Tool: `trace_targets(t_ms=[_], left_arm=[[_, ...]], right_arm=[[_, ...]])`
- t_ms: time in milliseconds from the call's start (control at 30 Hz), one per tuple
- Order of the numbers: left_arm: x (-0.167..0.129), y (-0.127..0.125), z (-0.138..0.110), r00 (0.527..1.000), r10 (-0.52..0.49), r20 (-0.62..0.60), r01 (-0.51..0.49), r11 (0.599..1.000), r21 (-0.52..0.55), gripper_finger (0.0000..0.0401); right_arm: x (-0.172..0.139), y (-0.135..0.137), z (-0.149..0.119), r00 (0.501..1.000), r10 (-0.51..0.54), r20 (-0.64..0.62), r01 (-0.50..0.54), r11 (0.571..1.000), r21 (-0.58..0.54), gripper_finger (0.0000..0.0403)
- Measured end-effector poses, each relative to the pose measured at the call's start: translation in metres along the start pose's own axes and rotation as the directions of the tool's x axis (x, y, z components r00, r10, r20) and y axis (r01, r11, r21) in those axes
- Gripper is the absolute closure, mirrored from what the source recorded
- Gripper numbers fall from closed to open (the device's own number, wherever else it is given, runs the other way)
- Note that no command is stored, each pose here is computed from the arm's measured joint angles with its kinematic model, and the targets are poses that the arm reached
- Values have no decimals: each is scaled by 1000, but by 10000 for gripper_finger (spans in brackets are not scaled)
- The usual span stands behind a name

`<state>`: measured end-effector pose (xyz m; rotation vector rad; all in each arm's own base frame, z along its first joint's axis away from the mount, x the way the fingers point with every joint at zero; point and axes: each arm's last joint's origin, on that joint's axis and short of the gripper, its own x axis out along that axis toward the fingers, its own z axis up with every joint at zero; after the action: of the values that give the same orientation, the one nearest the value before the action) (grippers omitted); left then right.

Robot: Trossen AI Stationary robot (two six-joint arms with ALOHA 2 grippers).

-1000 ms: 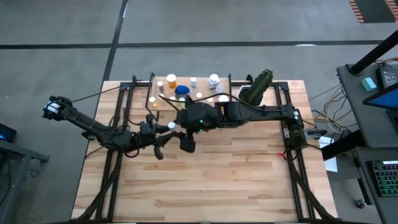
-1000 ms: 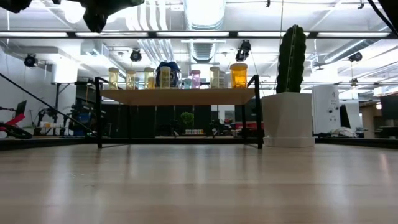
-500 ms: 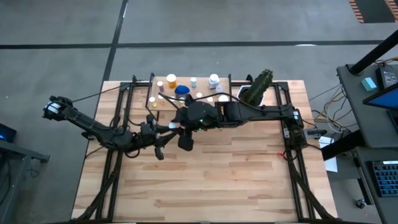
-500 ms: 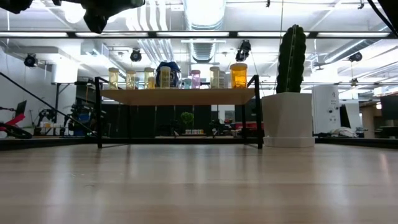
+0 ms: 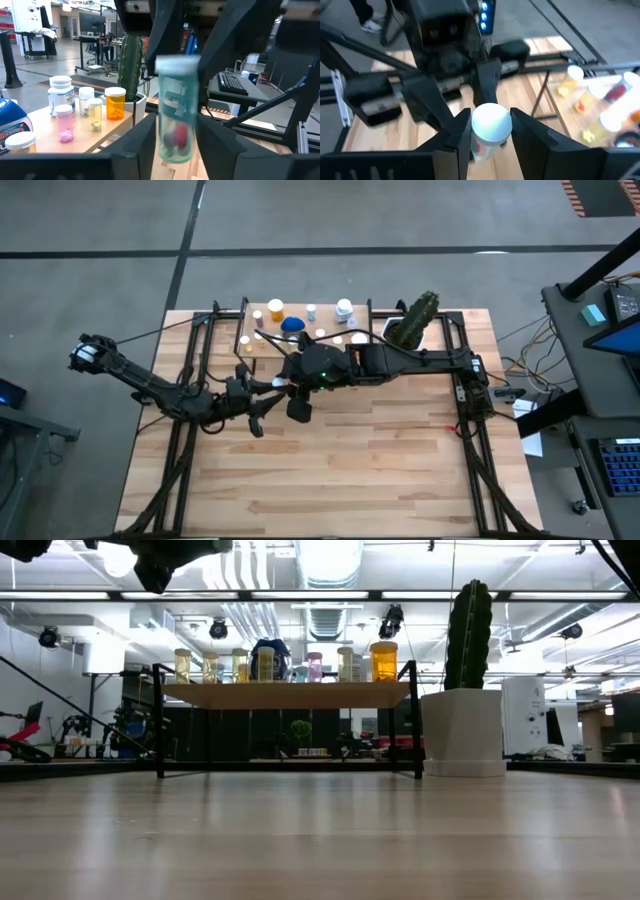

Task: Pick and place medicine bottles onto shelf by color
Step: Put the light blue pill bottle on the shelf

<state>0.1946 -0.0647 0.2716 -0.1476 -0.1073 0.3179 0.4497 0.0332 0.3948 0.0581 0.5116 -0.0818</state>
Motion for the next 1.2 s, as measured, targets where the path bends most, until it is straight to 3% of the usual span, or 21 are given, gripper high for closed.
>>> trace_targets(t_ms=[333, 633, 833, 1100, 1200], left_arm=[[-1, 2, -6, 999, 22, -38, -21, 999, 26, 233], [-3, 4, -3, 999, 43, -25, -42, 999, 16, 232], [-8, 9, 7, 998, 55, 12, -55, 998, -18, 232], [-13, 12, 14, 998, 53, 33, -52, 998, -32, 231], [-14, 13, 16, 997, 61, 41, -60, 997, -39, 231]], right_arm=[[-8, -23, -12, 964, -220, -146, 232, 970, 68, 294], [3, -65, -25, 895, -394, -209, 426, 894, 140, 295], [27, -69, -55, 831, -504, -233, 548, 814, 192, 295], [38, -79, -70, 790, -569, -230, 613, 737, 285, 295], [40, -81, -71, 786, -579, -218, 618, 726, 300, 295]])
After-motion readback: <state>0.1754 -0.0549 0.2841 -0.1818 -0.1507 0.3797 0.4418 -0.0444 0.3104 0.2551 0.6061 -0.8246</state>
